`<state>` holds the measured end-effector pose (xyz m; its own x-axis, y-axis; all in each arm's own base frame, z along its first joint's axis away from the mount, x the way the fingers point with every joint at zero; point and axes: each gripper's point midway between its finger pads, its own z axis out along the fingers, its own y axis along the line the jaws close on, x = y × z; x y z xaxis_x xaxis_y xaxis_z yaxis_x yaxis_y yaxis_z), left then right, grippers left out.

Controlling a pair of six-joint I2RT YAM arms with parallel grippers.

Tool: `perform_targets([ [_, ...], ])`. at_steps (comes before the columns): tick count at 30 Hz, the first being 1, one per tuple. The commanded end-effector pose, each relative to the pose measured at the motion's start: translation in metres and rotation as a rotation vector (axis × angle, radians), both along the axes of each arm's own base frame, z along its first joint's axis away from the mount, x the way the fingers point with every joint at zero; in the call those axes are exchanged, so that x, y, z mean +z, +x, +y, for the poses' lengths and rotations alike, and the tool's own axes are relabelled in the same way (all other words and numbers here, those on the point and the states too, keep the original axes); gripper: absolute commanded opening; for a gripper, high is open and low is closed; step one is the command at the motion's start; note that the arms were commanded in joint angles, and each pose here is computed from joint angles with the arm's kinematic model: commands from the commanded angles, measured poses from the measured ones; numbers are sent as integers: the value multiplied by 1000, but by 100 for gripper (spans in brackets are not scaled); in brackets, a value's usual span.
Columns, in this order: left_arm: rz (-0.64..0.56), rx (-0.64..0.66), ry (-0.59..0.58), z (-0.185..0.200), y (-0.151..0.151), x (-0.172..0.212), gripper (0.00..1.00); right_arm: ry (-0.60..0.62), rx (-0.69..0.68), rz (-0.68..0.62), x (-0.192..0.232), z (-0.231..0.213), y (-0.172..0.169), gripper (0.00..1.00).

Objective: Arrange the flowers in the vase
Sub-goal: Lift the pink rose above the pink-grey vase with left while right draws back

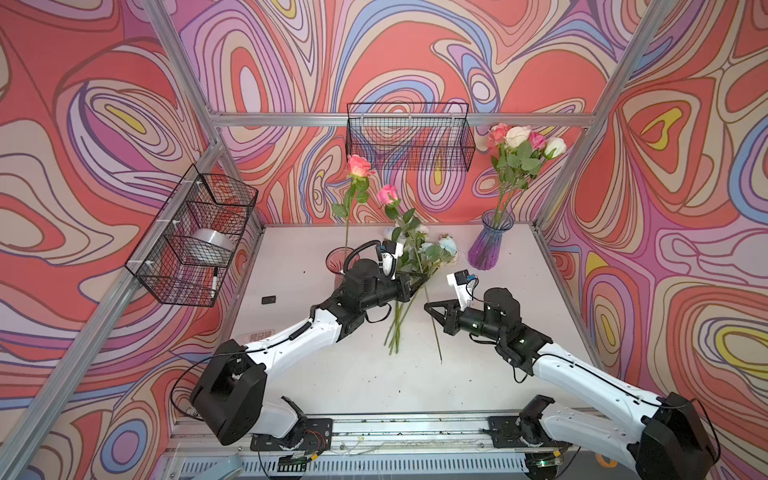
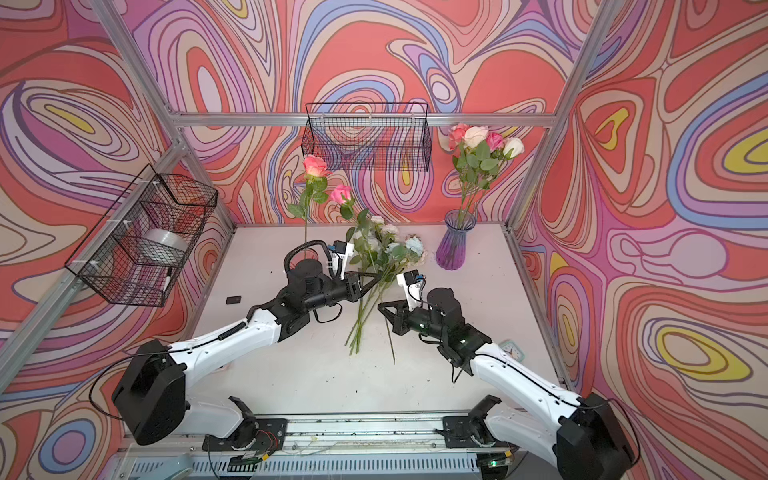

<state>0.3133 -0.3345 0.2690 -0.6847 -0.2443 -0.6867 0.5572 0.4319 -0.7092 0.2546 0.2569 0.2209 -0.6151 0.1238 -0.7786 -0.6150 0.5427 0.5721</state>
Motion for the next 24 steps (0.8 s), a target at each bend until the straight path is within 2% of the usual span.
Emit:
perform_targets([
  [1, -71, 21, -42, 3, 5, 28, 0, 43, 25, -9, 6, 5, -4, 0],
  [2, -76, 20, -42, 3, 5, 29, 0, 47, 28, -10, 8, 6, -4, 0],
  [4, -92, 24, -34, 5, 5, 34, 0, 45, 25, -3, 7, 6, -4, 21],
  [8, -182, 36, 73, 13, 2, 58, 0, -11, -24, -24, 4, -4, -1, 40],
  [12, -349, 123, 263, 43, 2, 108, 0, -79, -138, -65, 4, -25, 8, 44],
  [18, -603, 420, 547, 113, 13, 183, 0, -105, -239, -73, 1, -36, 21, 45],
  [20, -666, 529, 617, 135, 17, 198, 0, -107, -237, -67, -2, -34, 24, 45],
  [24, -737, 719, 664, 174, 30, 221, 0, -112, -238, -62, -2, -31, 29, 45],
])
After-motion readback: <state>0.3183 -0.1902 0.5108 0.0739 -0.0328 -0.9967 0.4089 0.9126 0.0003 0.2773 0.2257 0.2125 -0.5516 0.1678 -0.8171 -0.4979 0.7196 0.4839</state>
